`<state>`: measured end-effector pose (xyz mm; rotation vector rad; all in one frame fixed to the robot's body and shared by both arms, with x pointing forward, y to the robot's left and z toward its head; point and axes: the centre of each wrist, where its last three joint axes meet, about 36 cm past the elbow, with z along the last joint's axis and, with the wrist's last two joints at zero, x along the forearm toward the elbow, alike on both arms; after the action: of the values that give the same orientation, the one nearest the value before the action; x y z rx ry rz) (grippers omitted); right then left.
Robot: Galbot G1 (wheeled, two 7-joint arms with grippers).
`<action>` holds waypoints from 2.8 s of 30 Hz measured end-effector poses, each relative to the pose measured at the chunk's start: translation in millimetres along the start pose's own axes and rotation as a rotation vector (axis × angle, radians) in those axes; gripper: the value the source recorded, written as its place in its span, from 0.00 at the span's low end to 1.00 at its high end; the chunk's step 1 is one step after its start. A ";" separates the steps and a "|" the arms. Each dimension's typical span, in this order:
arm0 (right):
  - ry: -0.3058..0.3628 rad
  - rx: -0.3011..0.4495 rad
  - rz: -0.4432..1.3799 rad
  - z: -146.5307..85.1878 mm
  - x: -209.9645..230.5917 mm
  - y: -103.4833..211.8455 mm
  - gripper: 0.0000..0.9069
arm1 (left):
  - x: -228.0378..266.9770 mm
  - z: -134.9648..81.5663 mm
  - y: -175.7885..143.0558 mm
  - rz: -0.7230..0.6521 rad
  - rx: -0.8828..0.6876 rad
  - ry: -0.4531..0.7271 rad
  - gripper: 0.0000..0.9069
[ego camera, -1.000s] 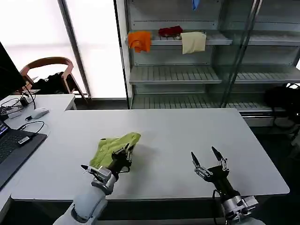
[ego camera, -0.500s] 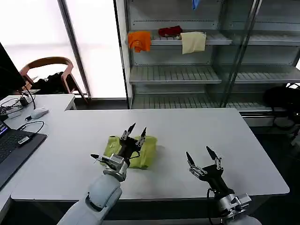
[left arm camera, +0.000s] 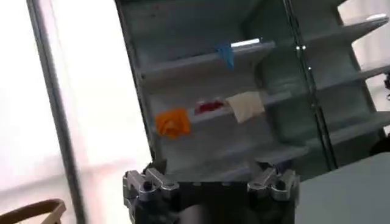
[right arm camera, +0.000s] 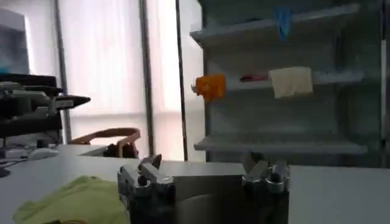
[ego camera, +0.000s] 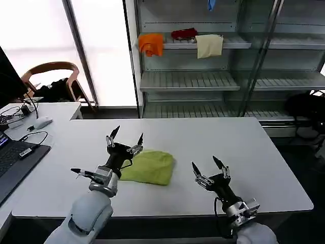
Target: Fold and organize the clothes.
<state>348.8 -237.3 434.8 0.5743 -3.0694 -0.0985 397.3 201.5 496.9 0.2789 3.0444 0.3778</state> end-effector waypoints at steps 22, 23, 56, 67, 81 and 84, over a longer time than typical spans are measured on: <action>0.274 -0.015 0.097 12.9 -101.9 59.2 1.00 | 89.5 16.7 16.7 -0.095 0.053 0.091 1.00; 0.278 -0.010 0.095 13.6 -105.9 62.8 1.00 | 90.6 17.4 17.1 -0.098 0.052 0.092 1.00; 0.309 0.074 0.106 43.0 -162.4 93.2 0.00 | 104.4 27.5 17.6 -0.108 0.066 0.109 1.00; 0.261 0.113 0.112 35.1 -161.9 72.1 0.00 | 105.7 29.2 12.6 -0.105 0.076 0.112 1.00; 0.271 0.179 0.156 29.6 -160.6 7.5 1.00 | 107.2 31.3 5.1 -0.093 0.081 0.119 1.00; 0.266 0.198 0.162 27.3 -158.3 -4.2 1.00 | 108.8 29.4 3.4 -0.090 0.083 0.117 1.00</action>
<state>497.2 -182.3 406.5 0.3104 -2.8662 0.2650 293.5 231.9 465.1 0.1281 3.1785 0.2715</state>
